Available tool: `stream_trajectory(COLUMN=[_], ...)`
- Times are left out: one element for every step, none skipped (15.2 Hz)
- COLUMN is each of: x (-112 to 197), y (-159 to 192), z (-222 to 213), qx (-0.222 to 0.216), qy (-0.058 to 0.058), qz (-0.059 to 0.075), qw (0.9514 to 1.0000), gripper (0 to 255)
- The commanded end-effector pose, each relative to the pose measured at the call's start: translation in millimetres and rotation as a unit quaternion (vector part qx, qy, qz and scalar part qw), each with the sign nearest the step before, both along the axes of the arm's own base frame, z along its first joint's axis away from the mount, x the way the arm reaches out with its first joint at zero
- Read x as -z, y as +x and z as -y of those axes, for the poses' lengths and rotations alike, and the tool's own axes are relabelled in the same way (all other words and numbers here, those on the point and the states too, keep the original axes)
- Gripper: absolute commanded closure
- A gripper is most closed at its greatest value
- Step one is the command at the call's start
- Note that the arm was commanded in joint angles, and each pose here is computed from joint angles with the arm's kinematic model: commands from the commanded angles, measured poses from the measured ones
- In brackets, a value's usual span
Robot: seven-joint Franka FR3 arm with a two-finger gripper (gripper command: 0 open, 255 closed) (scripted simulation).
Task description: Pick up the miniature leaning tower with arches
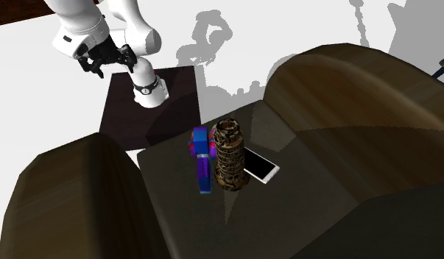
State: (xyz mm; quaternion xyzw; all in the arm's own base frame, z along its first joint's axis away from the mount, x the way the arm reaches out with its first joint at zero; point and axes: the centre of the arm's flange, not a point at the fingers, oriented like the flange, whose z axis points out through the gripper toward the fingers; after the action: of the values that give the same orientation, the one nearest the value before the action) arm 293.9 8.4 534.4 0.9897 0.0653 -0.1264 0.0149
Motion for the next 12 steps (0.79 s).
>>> stream_trajectory(x=[0.0, -0.6, -1.4, -2.3, -3.2, -4.3, -5.5, -6.9, -8.3, -9.8, -11.5, -13.2], y=[0.0, 8.9, 17.7, 26.5, 35.1, 43.7, 52.2, 60.7, 69.0, 77.3, 85.4, 93.5], z=[0.0, -7.9, -15.8, -23.8, -31.9, -40.0, -48.2, -56.5, -64.9, -73.3, -81.8, -90.4], qx=[0.000, -0.004, -0.009, -0.013, -0.017, -0.021, -0.026, -0.030, -0.034, -0.038, -0.043, -0.047], qy=[0.000, 0.001, 0.003, 0.004, 0.006, 0.007, 0.009, 0.010, 0.011, 0.013, 0.014, 0.016], qz=[0.000, 0.005, 0.010, 0.016, 0.021, 0.026, 0.031, 0.036, 0.042, 0.047, 0.052, 0.057], qw=[1.0000, 1.0000, 0.9999, 0.9998, 0.9996, 0.9994, 0.9992, 0.9988, 0.9985, 0.9981, 0.9976, 0.9971], gripper=[0, 0, 0, 0, 0, 0, 0, 0, 0, 0, 0, 0])
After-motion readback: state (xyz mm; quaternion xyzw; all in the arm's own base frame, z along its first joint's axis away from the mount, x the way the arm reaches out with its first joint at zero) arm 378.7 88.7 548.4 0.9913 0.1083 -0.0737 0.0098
